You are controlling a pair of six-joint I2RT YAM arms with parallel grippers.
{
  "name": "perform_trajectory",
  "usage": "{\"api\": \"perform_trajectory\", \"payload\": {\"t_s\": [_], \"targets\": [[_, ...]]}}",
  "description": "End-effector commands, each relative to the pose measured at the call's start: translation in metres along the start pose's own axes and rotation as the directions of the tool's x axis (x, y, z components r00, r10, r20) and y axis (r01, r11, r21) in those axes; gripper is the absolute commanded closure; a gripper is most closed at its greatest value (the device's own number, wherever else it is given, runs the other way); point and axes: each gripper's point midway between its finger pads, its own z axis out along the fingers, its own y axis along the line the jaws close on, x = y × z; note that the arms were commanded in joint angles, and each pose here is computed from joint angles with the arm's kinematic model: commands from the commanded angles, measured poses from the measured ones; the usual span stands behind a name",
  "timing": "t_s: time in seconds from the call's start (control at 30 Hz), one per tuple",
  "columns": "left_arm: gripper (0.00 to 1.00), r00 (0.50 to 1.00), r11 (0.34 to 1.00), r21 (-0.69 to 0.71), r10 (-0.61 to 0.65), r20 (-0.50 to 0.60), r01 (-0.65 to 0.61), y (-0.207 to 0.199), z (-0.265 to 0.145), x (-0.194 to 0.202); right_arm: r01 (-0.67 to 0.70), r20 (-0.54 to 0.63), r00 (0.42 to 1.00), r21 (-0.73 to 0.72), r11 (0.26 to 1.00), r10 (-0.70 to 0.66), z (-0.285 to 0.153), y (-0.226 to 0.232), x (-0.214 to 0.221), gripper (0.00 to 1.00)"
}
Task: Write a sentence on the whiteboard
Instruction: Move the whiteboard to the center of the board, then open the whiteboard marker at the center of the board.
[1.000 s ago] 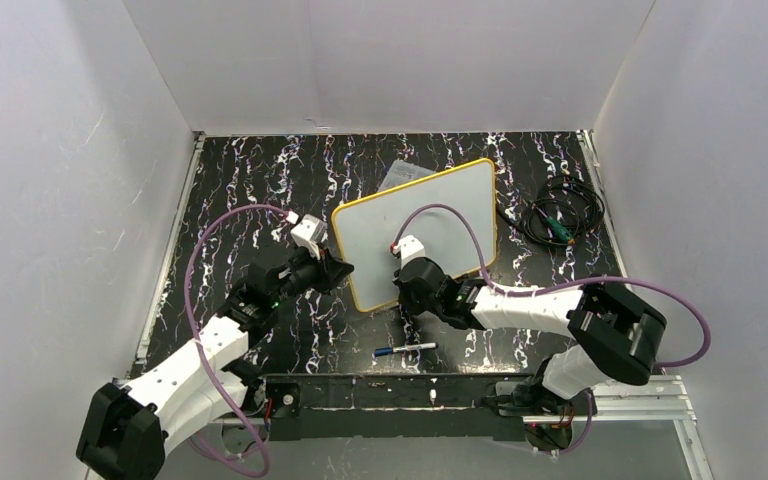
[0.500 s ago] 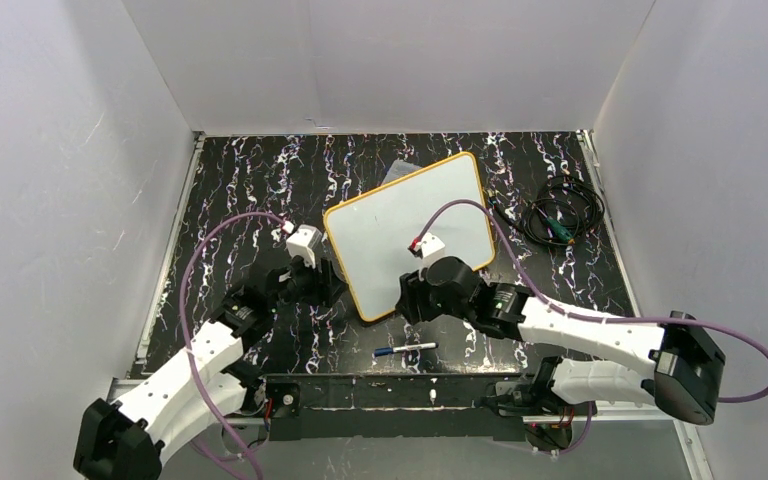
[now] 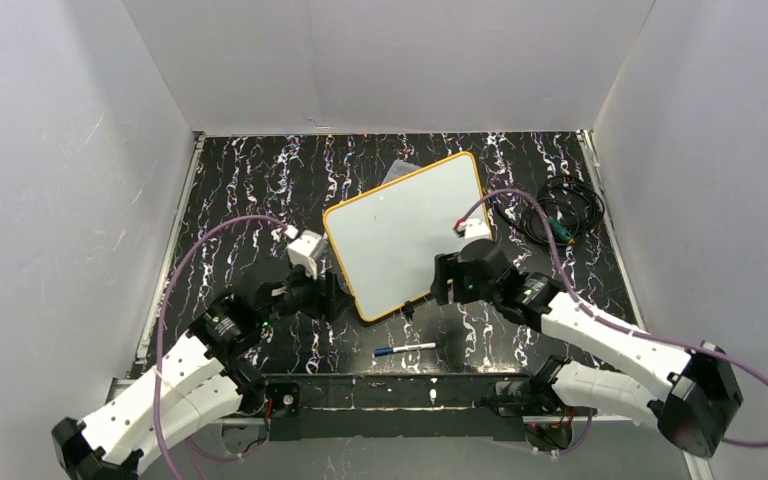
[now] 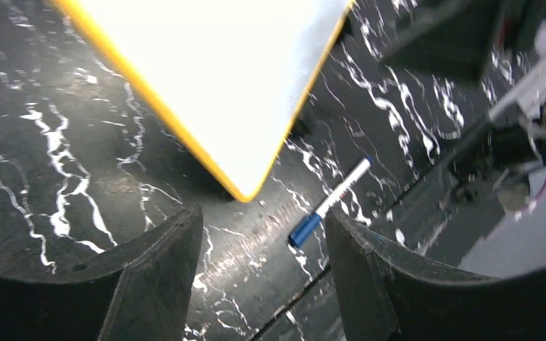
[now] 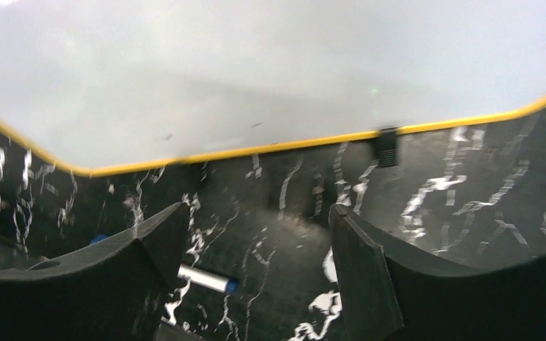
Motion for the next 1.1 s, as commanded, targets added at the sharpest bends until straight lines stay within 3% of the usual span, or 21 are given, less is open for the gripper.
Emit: {"api": "perform_trajectory", "payload": {"t_s": [0.0,0.17,0.33,0.67,1.07], "targets": [[0.39,0.977,0.986,0.042,0.163,-0.136,-0.158,-0.022,-0.003,0.021,-0.070,0.068,0.995,-0.024,0.997,0.071,-0.015,-0.025,-0.032,0.19],[0.40,0.903,0.928,0.158,0.367,-0.224,-0.338,-0.056,0.002,0.057,-0.120,0.111,0.986,-0.022,0.993,0.121,-0.024,-0.045,-0.042,0.18],[0.42,0.817,0.884,0.220,0.466,-0.339,-0.413,-0.067,0.018,0.089,-0.144,0.128,0.980,-0.060,0.988,0.151,-0.026,-0.043,-0.043,0.18],[0.48,0.708,0.835,0.296,0.551,-0.443,-0.465,-0.079,0.058,0.129,-0.140,0.185,0.970,-0.111,0.984,0.159,-0.037,-0.036,-0.050,0.14],[0.50,0.642,0.820,0.302,0.570,-0.513,-0.486,-0.065,0.071,0.163,-0.152,0.228,0.958,-0.114,0.982,0.175,-0.051,-0.038,-0.052,0.11]]}}
